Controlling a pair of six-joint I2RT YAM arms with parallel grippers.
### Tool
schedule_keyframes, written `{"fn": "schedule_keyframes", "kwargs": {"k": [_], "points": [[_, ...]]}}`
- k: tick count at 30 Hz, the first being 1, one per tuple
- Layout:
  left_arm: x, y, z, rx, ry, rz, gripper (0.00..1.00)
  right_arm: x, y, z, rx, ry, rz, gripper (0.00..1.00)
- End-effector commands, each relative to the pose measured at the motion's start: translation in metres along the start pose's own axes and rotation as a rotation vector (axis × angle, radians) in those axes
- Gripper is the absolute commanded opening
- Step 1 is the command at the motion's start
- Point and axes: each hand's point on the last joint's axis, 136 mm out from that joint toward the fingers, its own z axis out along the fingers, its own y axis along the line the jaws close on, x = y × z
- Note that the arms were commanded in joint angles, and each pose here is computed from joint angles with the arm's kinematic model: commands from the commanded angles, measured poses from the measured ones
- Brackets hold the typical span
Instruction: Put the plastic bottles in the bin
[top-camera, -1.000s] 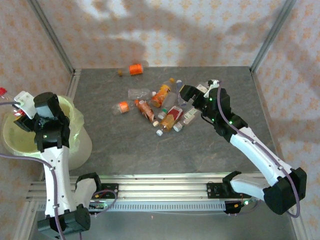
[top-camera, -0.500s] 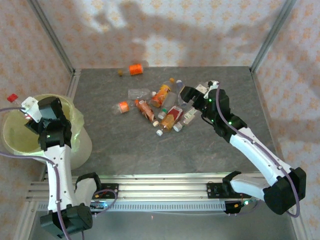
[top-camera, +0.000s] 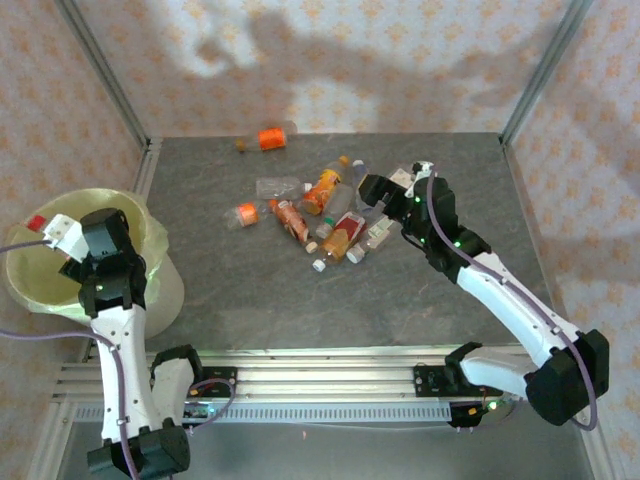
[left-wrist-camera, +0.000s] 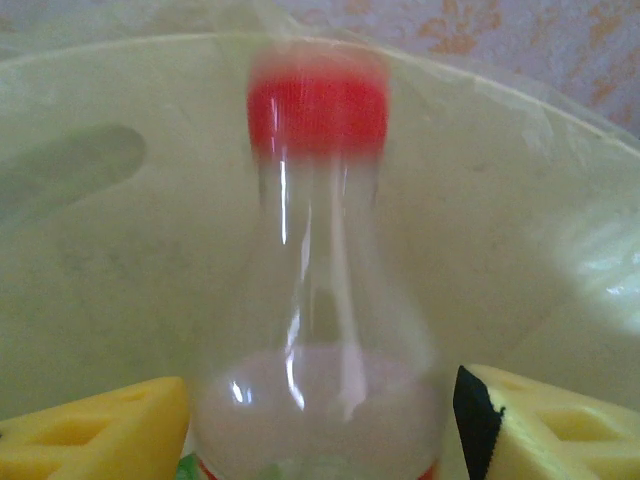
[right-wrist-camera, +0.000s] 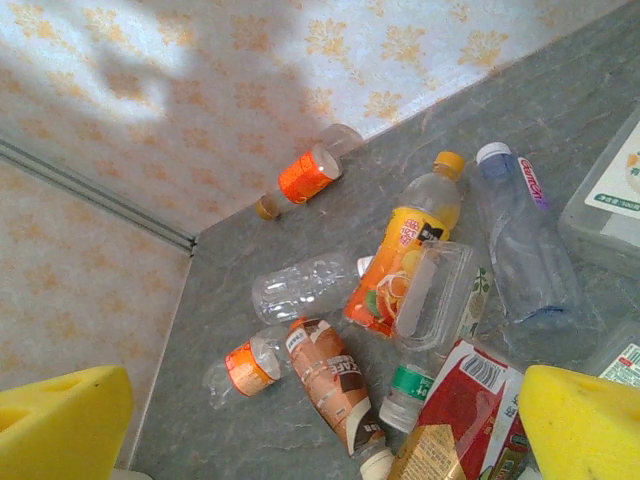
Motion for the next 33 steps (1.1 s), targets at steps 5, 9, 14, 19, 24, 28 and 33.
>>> {"fn": "schedule_keyframes", "kwargs": {"k": [5,9,14,19,24,28,33], "points": [[0.020,-0.019,0.006,0.096,0.098,0.017,0.80,-0.007,0.002,-0.001,0.000,-0.021,-0.004,0.99],[0.017,-0.027,0.004,0.127,0.113,0.018,0.83,-0.007,0.002,0.000,0.002,-0.021,-0.001,0.99],[0.007,-0.033,-0.007,0.160,0.147,0.001,0.87,-0.006,0.003,0.003,-0.001,-0.014,0.012,0.99],[-0.015,-0.035,-0.028,0.187,0.158,-0.036,0.92,-0.003,0.003,0.005,-0.003,0.001,0.015,0.99],[-0.035,-0.056,-0.058,0.354,0.178,-0.129,0.98,-0.002,0.001,0.006,0.006,0.002,0.017,0.99],[-0.046,-0.077,-0.079,0.489,0.192,-0.209,1.00,-0.001,0.000,0.007,0.009,0.005,0.020,0.99],[-0.056,-0.097,-0.103,0.576,0.171,-0.222,1.00,0.001,-0.005,0.004,0.026,0.005,0.022,0.99]]}}
